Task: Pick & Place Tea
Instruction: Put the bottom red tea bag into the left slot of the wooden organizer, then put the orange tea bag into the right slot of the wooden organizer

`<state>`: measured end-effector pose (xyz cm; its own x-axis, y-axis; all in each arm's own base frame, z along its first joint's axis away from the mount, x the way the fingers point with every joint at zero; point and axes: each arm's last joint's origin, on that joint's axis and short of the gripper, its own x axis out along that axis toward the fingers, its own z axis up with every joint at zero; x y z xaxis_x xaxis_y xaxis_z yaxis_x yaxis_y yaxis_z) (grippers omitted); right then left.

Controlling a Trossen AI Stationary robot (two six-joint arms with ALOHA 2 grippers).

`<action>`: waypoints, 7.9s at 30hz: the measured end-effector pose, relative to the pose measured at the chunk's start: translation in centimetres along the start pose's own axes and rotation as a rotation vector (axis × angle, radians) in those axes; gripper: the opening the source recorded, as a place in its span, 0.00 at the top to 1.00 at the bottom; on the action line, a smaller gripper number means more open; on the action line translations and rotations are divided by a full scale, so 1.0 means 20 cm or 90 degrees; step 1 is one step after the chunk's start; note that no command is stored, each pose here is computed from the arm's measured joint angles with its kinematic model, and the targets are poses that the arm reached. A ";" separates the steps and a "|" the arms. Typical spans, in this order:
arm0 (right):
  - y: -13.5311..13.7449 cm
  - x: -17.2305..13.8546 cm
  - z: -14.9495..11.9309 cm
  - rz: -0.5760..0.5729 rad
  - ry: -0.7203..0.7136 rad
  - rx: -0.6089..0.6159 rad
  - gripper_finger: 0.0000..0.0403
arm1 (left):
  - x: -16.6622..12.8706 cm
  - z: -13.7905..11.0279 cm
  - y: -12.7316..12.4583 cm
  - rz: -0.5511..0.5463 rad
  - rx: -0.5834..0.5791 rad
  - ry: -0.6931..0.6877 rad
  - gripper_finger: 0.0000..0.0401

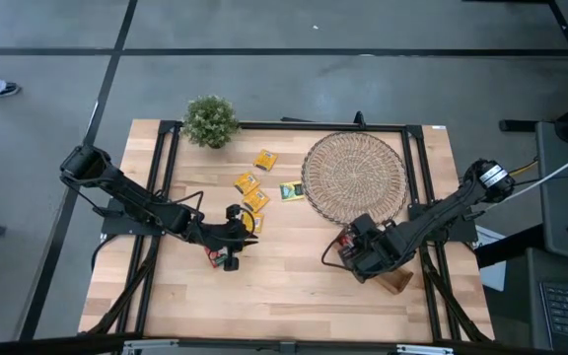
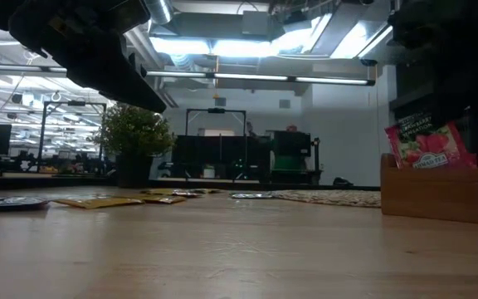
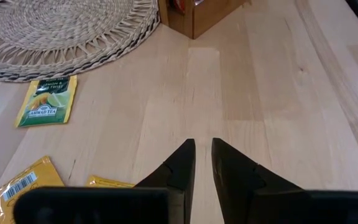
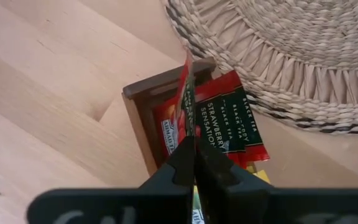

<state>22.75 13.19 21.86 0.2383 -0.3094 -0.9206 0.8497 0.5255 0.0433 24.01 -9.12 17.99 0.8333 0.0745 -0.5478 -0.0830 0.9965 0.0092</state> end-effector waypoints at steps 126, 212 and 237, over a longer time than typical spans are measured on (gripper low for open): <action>0.40 0.66 0.66 0.492 0.117 -0.068 0.74 | 0.32 -0.29 -0.02 -0.016 -0.058 0.175 0.99; 0.64 0.55 0.83 0.455 -0.029 -0.351 0.99 | 0.09 -0.02 0.20 -0.134 -0.138 0.138 0.66; 0.65 0.53 0.80 0.585 0.124 -0.316 0.72 | 0.06 -0.08 0.18 -0.141 0.108 0.185 0.99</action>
<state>43.77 4.12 18.85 0.5747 0.4798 -0.6630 0.0839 0.7713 0.6309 23.92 -5.42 16.06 0.6301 -0.1325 -0.7651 0.1929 0.9812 -0.0111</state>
